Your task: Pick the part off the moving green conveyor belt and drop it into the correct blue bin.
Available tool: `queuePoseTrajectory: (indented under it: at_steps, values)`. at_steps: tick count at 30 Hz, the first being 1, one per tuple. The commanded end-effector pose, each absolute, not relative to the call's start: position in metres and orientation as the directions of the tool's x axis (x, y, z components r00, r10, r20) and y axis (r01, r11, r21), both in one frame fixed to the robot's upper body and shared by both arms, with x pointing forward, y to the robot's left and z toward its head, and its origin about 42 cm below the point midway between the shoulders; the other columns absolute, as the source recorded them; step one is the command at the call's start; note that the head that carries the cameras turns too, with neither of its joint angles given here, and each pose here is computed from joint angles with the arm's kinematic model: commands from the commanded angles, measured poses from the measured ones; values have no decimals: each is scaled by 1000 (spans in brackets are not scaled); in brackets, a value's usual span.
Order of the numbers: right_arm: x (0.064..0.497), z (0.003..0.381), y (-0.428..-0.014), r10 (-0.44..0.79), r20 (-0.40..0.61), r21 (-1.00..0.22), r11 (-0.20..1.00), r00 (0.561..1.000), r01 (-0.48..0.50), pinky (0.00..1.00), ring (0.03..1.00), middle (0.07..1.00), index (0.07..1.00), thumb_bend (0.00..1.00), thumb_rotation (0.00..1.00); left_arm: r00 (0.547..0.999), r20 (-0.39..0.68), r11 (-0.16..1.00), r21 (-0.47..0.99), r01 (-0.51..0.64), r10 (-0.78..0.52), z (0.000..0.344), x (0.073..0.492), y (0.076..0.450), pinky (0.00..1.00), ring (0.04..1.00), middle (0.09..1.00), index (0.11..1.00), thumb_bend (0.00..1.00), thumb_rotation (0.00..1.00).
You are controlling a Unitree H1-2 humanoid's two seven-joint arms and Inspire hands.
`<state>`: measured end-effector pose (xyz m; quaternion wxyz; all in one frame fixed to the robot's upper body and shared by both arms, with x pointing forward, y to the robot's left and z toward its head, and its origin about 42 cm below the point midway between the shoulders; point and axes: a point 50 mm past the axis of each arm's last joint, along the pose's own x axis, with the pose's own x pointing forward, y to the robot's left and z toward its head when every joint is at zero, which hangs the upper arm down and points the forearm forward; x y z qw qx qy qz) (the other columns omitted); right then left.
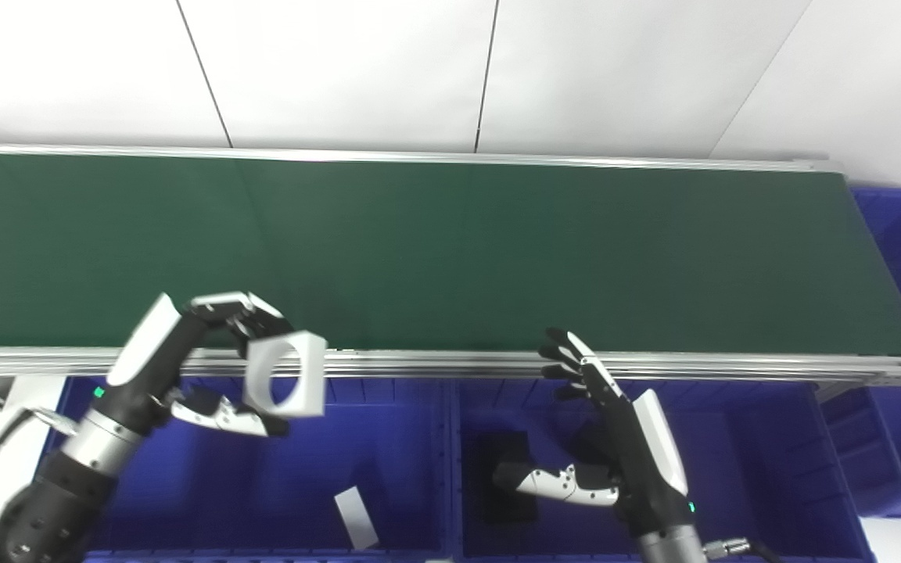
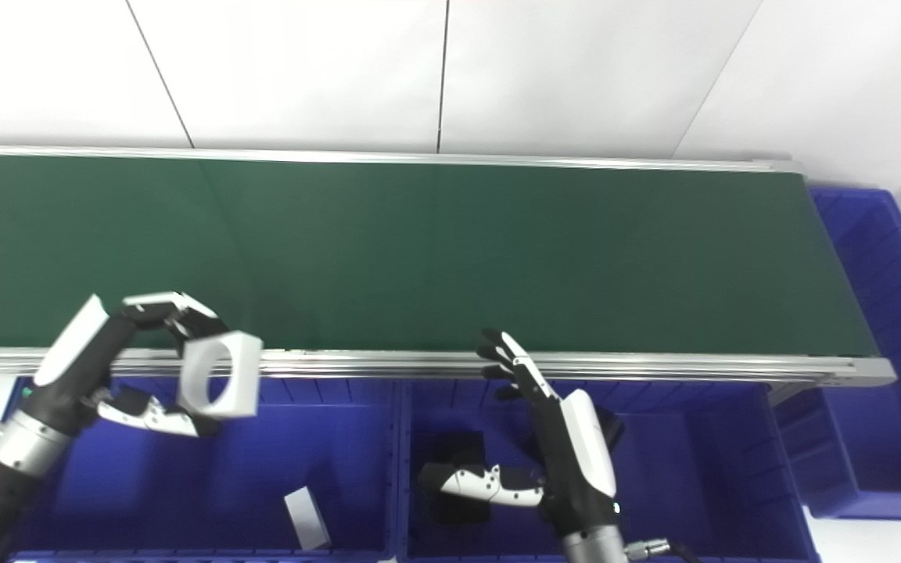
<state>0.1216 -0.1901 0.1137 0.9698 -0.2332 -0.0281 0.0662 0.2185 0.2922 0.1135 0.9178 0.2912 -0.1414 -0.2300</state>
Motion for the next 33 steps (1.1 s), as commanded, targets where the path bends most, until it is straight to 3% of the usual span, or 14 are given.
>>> queuePoseTrajectory:
  at_steps: [1,11,17,19,20,21,22,24,25,29,33]
  values:
    - [122,123,-191,141,47,-450,887,989,-105,624,748,830,908,909,417,847,134,718,608,339,-514,119,217,290,399,457,494,477,500,0]
    - [123,123,-193,146,43,-450,886,988,-111,661,768,832,906,906,412,848,-18,663,615,427,-530,88,202,287,417,452,501,483,500,0]
    - [123,123,-192,146,43,-443,889,988,-112,642,756,830,906,907,406,828,-126,588,647,486,-546,77,201,287,538,478,504,484,499,0]
    - [122,123,-191,147,41,-445,888,988,-113,652,761,829,905,906,404,819,-156,567,650,506,-552,75,201,287,596,611,515,480,510,0]
    - [122,123,-191,146,40,-446,888,989,-113,648,758,829,906,907,408,812,-173,552,653,518,-558,76,201,287,644,676,634,491,506,43]
    - [122,123,-191,145,38,-446,888,989,-113,638,752,828,907,908,411,804,-192,533,659,530,-563,77,201,288,709,754,736,625,574,201]
    - [121,123,-192,145,38,-443,889,989,-113,637,751,828,907,908,411,797,-205,518,664,540,-568,78,201,288,718,764,748,652,588,231]
    - [121,123,-192,147,39,-437,892,988,-115,634,752,831,906,903,402,789,-228,500,666,554,-570,80,200,288,763,829,826,775,689,432]
    - [121,123,-192,146,38,-440,891,989,-115,633,751,831,906,905,404,787,-234,498,664,558,-570,81,199,288,775,845,845,802,721,485]
    - [121,124,-192,148,34,-455,883,988,-116,644,756,830,904,905,412,783,-233,511,646,568,-576,84,196,286,795,864,877,855,825,600]
    - [121,123,-192,152,32,-443,888,988,-122,644,764,838,909,906,409,782,-174,562,604,565,-599,87,192,281,783,857,876,853,846,651]
